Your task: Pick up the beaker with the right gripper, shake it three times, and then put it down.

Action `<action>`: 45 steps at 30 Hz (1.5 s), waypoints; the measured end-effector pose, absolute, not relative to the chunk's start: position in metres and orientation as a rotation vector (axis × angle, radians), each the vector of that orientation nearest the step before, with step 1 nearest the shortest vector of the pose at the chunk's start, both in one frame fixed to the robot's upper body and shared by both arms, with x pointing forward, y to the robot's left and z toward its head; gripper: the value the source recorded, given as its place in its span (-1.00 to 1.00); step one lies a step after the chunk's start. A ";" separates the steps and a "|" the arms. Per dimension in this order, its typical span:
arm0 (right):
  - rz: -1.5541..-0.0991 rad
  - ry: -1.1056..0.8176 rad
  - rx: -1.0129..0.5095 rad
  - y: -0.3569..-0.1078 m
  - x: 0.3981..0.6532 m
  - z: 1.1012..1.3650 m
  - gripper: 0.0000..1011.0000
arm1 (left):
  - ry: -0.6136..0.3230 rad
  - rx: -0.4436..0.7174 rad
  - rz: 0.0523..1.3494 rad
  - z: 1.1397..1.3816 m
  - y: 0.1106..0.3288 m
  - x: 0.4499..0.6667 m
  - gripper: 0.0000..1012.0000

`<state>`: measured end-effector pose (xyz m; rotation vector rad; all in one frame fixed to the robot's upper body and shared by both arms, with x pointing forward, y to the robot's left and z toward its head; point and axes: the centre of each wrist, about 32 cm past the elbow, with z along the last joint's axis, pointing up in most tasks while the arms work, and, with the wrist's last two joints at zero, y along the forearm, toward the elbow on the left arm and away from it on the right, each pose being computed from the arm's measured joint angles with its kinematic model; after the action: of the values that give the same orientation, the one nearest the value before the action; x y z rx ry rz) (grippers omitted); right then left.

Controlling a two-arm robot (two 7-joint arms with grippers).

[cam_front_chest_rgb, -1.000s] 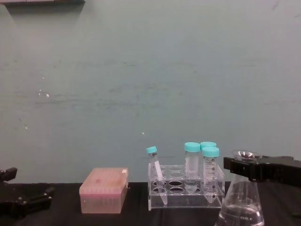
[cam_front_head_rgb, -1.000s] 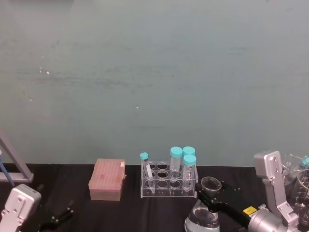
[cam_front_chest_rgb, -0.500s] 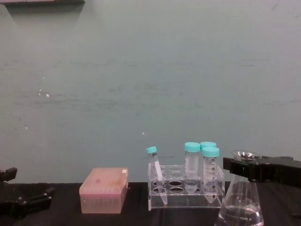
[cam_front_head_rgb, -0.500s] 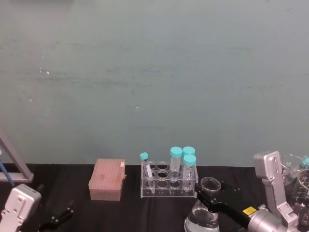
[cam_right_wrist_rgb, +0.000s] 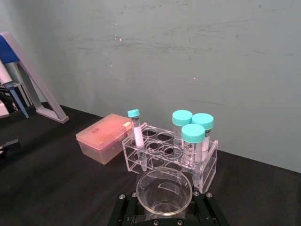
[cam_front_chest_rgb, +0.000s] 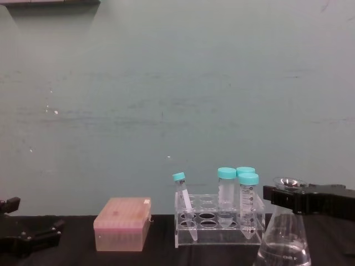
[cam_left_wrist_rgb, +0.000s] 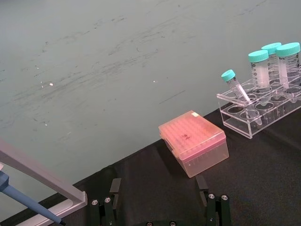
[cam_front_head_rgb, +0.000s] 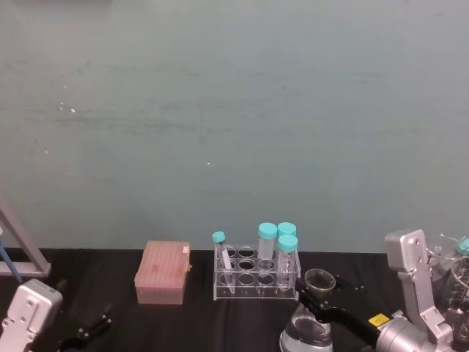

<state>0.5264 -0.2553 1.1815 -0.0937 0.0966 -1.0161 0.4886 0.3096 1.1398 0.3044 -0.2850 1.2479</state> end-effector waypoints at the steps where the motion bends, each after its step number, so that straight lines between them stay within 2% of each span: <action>1: -1.016 0.097 -0.094 -0.255 0.526 1.182 -0.06 | -0.285 0.304 1.248 1.140 0.310 0.489 0.98; 10: -1.016 0.096 -0.093 -0.255 0.526 1.182 -0.05 | -0.285 0.304 1.248 1.140 0.310 0.489 0.98; 13: -1.016 0.096 -0.093 -0.255 0.526 1.182 0.06 | -0.285 0.304 1.248 1.140 0.310 0.489 0.98; 23: -1.017 0.096 -0.094 -0.255 0.526 1.182 0.71 | -0.285 0.304 1.248 1.140 0.310 0.489 0.98; 29: -1.016 0.096 -0.094 -0.255 0.526 1.182 0.98 | -0.285 0.304 1.248 1.140 0.310 0.489 0.98; 45: -1.018 0.092 -0.088 -0.259 0.523 1.182 0.98 | -0.285 0.304 1.248 1.140 0.310 0.489 0.98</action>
<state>0.5235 -0.2593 1.1815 -0.0884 0.0917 -1.0175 0.4886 0.3097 1.1398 0.3045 -0.2850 1.2479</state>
